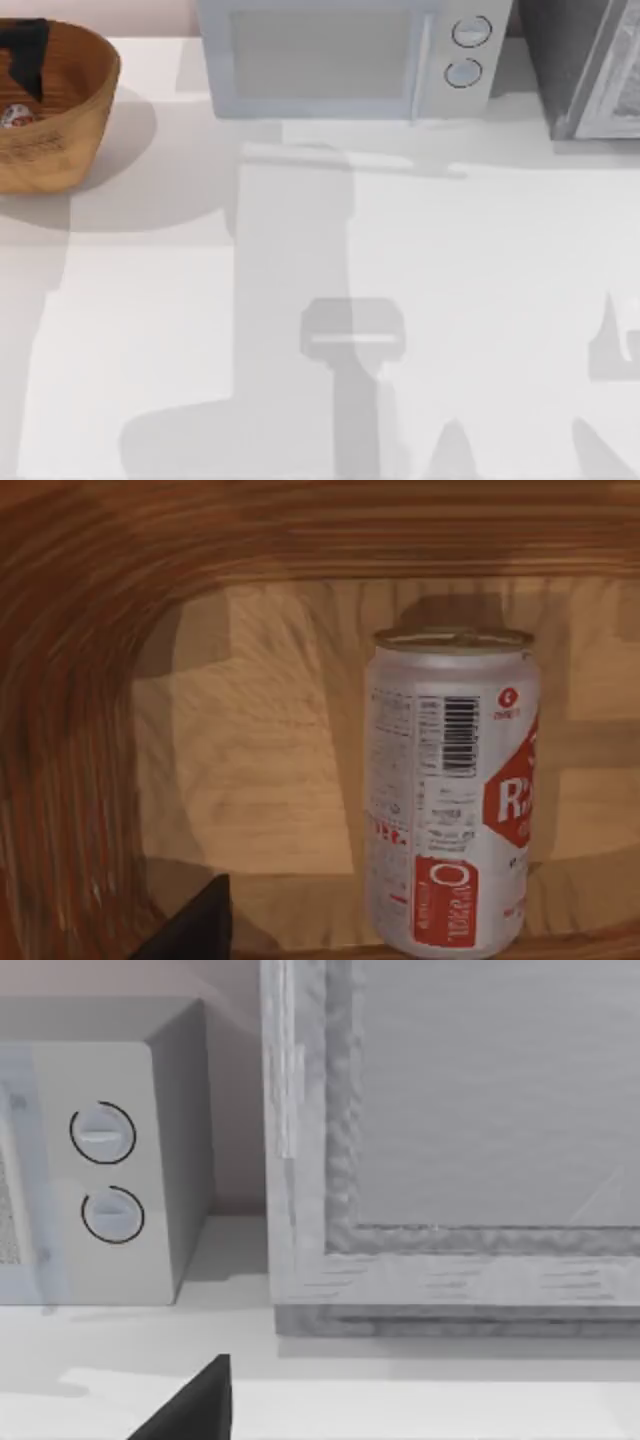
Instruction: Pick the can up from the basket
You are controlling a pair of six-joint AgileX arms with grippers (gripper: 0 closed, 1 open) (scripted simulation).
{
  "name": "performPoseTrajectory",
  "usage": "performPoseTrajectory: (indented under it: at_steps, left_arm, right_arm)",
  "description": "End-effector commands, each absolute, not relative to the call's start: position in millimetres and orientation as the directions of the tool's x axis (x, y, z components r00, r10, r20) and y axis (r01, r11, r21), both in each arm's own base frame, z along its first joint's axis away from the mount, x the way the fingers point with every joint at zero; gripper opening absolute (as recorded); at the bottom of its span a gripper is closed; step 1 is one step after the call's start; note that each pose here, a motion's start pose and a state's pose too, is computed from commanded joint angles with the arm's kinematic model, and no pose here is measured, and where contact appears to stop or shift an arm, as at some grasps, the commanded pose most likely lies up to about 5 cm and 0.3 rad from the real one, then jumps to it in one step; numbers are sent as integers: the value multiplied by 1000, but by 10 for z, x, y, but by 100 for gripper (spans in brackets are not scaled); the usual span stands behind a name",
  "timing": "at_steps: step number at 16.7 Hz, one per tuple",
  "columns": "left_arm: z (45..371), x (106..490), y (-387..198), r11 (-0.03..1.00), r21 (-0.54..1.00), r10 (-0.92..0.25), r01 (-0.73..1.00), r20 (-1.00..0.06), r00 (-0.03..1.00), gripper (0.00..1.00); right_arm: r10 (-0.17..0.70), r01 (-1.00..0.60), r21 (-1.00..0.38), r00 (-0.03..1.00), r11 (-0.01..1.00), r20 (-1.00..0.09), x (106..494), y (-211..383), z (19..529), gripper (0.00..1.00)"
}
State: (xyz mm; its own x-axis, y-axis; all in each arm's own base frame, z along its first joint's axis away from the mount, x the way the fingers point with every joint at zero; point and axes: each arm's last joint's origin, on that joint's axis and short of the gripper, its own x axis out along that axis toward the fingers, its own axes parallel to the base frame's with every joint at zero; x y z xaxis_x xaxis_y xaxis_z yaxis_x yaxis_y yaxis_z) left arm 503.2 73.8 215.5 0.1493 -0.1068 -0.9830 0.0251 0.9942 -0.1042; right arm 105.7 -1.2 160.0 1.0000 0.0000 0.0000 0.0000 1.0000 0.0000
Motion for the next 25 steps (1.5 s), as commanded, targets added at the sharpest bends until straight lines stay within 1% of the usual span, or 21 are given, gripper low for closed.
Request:
performPoseTrajectory:
  at_steps: [2, 4, 8, 13, 18, 20, 25]
  left_arm:
    - [1997, 5070, 757, 993, -113, -114, 23, -987, 117, 100]
    - [1921, 5084, 765, 993, -116, -118, 21, -988, 102, 100]
    - [1921, 5084, 765, 993, -116, -118, 21, -988, 102, 100]
    - [1836, 5126, 742, 993, -115, -117, 22, -987, 110, 100]
    - [1462, 5158, 711, 993, -119, -120, 20, -989, 89, 100]
    - [1368, 5158, 700, 993, -118, -119, 21, -988, 95, 100]
    - [1333, 5158, 696, 993, -117, -119, 21, -988, 100, 100]
  right_arm:
    - [0, 0, 0, 1000, 1000, 0, 1057, -12, 1600, 100]
    - [0, 0, 0, 1000, 1000, 0, 1057, -12, 1600, 100]
    - [0, 0, 0, 1000, 1000, 0, 1057, -12, 1600, 100]
    - [0, 0, 0, 1000, 1000, 0, 1057, -12, 1600, 100]
    - [0, 0, 0, 1000, 1000, 0, 1057, -12, 1600, 100]
    - [0, 0, 0, 1000, 1000, 0, 1057, -12, 1600, 100]
    - [0, 0, 0, 1000, 1000, 0, 1057, -12, 1600, 100]
